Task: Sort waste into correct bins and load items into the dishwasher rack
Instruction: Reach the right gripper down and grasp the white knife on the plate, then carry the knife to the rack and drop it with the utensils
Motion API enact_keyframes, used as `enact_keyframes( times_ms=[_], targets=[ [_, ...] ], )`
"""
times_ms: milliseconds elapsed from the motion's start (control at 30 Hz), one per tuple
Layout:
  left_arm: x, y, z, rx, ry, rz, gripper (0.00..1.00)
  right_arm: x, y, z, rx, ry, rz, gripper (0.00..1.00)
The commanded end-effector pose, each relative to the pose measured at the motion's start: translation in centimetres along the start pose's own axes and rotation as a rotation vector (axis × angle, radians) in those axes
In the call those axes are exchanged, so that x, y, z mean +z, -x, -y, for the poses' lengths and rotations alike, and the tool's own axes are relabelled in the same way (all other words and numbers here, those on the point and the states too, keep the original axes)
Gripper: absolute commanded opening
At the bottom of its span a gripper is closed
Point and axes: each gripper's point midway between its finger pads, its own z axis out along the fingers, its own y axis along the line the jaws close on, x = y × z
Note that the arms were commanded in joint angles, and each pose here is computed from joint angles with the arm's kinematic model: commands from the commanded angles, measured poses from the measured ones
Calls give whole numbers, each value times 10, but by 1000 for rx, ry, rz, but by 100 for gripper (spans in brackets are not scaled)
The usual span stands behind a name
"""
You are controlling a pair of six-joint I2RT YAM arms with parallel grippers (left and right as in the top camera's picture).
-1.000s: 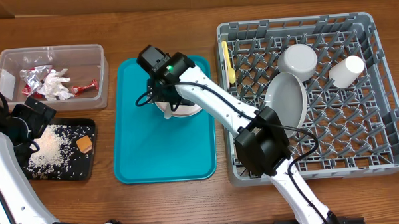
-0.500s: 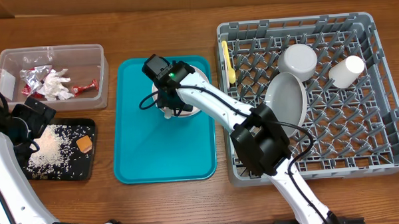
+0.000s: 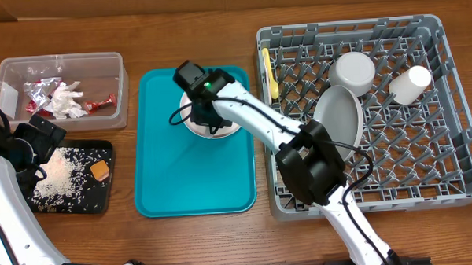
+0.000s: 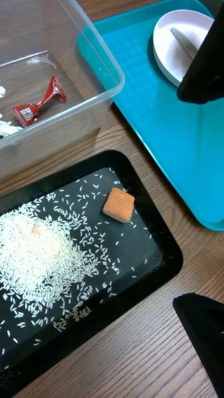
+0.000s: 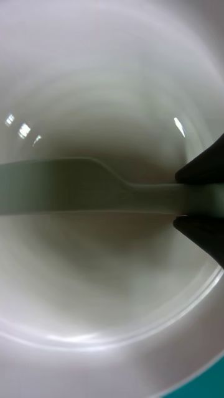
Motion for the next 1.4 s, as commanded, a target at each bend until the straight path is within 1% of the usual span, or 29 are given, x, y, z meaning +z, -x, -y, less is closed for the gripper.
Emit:
enact_keyframes(
  times_ms=[0,67,167,333,500,700,833,967,1167,1367],
  targets=[
    [2,0,-1,19,0,-5,100,-12,21,4,4,15,36,14],
    [2,0,-1,19,0,-5,100,-16,27,6,0,19,43,12],
    [2,0,-1,19,0,-5,100,-25,37,6,-19,32,60,4],
    [2,0,-1,19,0,-5,100,-49,54,6,-9,51,86,4],
    [2,0,-1,19,0,-5,100,-83,75,17,-19,54,119,4],
    [2,0,-1,19,0,-5,100,-136,108,67,52,-40,203,4],
    [2,0,-1,19,0,-5,100,-160,121,102,28,-75,207,4],
    [2,0,-1,19,0,-5,100,-160,125,129,-17,-111,165,4],
    [2,0,-1,19,0,-5,100,-142,126,141,-89,-99,100,4],
    [2,0,-1,19,0,-5,100,-130,122,139,-132,-84,63,19]
  ],
)
